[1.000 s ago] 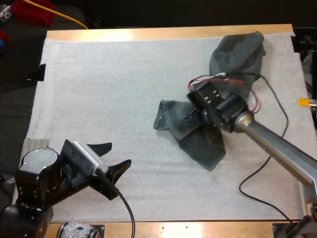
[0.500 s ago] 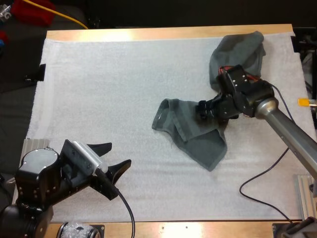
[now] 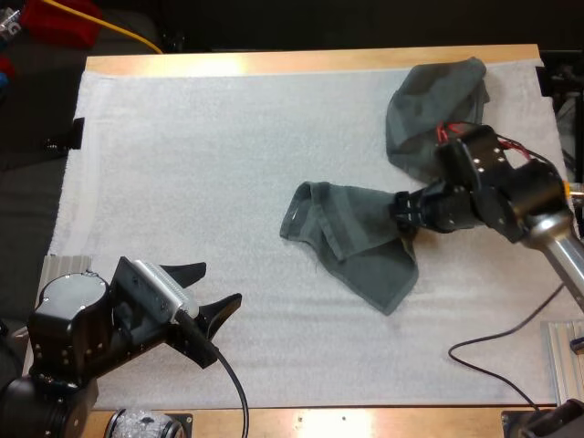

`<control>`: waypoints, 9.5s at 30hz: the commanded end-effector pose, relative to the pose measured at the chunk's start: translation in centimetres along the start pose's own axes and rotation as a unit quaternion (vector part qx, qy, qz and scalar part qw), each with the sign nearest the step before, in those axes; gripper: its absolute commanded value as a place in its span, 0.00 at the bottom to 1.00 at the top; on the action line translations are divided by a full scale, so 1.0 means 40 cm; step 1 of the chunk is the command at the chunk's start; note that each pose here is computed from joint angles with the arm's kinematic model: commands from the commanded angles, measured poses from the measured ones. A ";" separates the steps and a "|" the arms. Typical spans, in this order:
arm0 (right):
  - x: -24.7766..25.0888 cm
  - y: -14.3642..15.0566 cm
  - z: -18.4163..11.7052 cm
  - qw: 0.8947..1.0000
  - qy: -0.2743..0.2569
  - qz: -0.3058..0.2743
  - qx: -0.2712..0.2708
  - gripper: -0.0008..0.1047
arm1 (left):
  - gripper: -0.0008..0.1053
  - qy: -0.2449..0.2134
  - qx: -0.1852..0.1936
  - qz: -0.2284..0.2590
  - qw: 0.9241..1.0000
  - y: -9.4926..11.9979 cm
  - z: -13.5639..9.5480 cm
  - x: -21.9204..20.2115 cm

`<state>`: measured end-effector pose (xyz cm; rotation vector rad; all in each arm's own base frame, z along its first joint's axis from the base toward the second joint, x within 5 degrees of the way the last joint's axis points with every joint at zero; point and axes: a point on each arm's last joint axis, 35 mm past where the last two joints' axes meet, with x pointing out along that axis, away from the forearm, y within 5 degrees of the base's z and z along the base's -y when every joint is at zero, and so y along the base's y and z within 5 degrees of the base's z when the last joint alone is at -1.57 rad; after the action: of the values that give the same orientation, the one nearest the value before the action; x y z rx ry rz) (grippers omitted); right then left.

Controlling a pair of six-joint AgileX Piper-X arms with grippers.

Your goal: Pick towel from pile, fold and stack

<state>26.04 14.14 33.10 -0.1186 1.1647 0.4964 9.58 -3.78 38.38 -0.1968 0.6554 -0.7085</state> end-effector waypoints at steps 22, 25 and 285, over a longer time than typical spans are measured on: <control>-0.091 0.113 -0.195 1.000 0.021 -0.015 0.017 0.68 | 0.59 -0.002 0.001 -0.007 1.000 -0.004 0.003 -0.002; -0.056 0.112 -0.235 0.999 0.034 -0.027 0.033 0.68 | 0.59 -0.002 0.001 -0.007 1.000 -0.004 0.003 -0.002; -0.063 0.142 -0.137 0.992 -0.075 -0.041 -0.089 0.03 | 0.01 0.210 -0.074 0.030 0.974 0.097 0.148 0.336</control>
<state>18.38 16.69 33.56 -0.2691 0.9790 0.5228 23.23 -10.10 34.58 -0.1661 1.1231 -0.6523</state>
